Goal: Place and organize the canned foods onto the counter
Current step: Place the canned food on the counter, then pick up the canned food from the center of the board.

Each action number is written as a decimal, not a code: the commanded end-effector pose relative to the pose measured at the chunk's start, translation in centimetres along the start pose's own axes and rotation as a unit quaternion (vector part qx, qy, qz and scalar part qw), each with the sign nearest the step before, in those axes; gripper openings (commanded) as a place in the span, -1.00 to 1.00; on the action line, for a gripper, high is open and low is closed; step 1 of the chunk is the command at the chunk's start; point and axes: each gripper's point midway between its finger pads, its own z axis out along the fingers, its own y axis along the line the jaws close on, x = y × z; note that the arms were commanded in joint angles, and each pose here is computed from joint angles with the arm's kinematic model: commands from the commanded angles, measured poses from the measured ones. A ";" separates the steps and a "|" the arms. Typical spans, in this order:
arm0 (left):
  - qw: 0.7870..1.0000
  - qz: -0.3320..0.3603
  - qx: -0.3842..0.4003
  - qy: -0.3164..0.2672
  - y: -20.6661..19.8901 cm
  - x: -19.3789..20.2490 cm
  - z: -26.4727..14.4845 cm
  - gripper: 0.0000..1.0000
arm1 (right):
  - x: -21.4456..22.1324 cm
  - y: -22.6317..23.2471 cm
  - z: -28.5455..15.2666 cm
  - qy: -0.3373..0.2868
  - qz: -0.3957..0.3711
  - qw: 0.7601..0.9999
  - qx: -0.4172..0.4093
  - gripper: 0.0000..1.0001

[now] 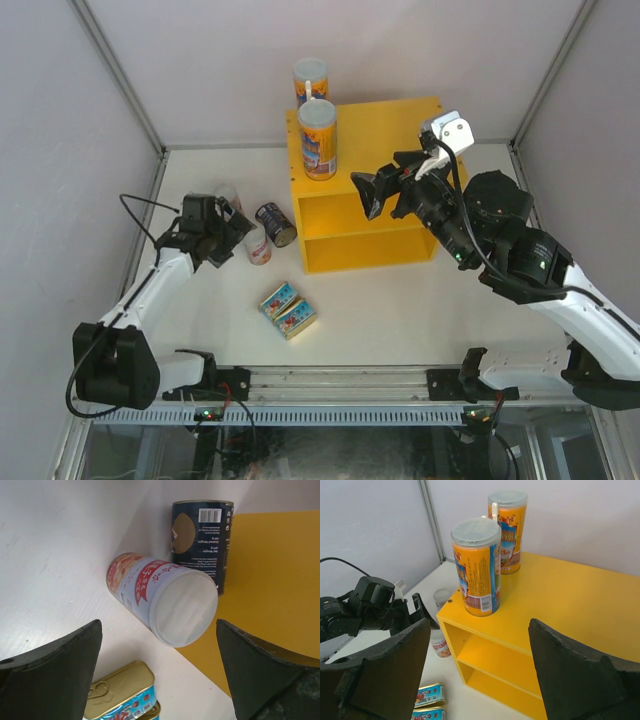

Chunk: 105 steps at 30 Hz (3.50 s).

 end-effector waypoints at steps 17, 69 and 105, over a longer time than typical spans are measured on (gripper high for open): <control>0.991 0.131 0.001 -0.023 -2.7 -2.6 1.3 0.96 | -0.4 -0.2 -0.1 -0.015 0.019 1.000 0.003 0.56; 0.973 0.219 -0.049 0.043 -0.1 2.3 4.0 -1.00 | 1.0 -2.0 1.8 0.019 0.028 0.999 0.010 0.53; 0.947 0.298 0.113 -0.039 -4.8 5.0 -14.1 -1.00 | 0.3 -5.4 -3.1 -0.007 0.066 0.994 0.084 0.50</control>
